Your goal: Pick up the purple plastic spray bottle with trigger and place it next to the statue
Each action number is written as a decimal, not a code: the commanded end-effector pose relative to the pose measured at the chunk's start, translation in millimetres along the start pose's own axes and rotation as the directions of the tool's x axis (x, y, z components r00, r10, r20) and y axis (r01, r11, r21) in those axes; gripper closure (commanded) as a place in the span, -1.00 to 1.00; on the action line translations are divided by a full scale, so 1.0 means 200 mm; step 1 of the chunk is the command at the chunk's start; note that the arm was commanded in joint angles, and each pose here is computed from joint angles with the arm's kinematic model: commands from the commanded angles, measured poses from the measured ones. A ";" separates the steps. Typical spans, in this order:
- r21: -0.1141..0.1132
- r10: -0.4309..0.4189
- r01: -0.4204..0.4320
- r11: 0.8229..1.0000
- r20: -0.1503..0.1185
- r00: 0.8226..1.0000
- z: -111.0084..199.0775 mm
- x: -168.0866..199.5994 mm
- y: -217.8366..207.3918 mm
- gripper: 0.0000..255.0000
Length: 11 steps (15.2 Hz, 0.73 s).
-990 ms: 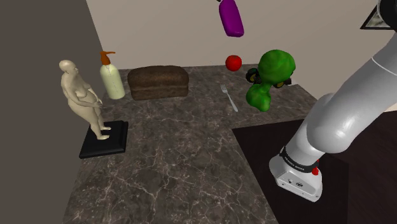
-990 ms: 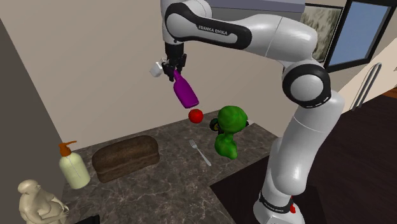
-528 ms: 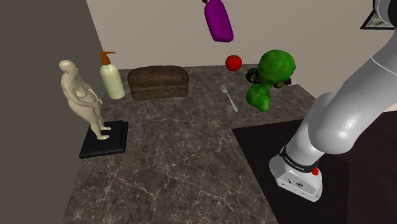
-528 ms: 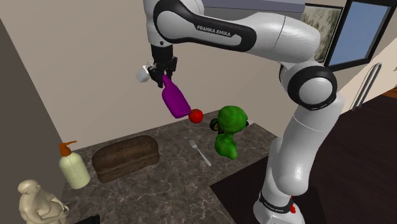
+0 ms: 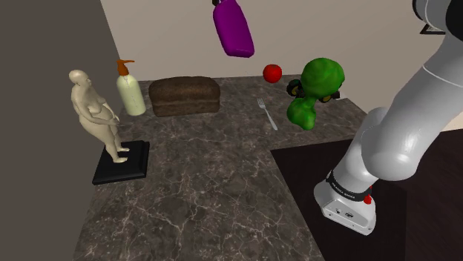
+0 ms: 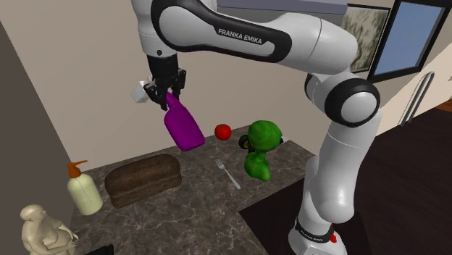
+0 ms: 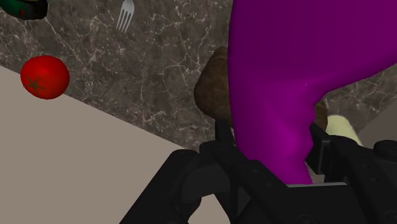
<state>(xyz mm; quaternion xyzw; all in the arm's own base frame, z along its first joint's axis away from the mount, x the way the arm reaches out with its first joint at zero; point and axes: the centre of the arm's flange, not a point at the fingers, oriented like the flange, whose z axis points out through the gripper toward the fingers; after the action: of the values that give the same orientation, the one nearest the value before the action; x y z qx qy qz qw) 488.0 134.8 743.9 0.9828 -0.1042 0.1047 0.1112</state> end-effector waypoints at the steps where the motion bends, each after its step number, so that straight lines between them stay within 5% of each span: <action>1: 0.000 0.002 -0.002 1.000 0.000 1.000 -0.02 -0.04 -0.12 1.00; 11: 0.000 0.002 -0.002 1.000 0.000 1.000 -0.19 -0.17 -0.75 1.00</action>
<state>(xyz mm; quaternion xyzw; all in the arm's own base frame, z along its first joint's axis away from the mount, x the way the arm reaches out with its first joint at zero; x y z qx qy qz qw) 484.2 280.4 741.2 0.9827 -0.1038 0.1051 0.1116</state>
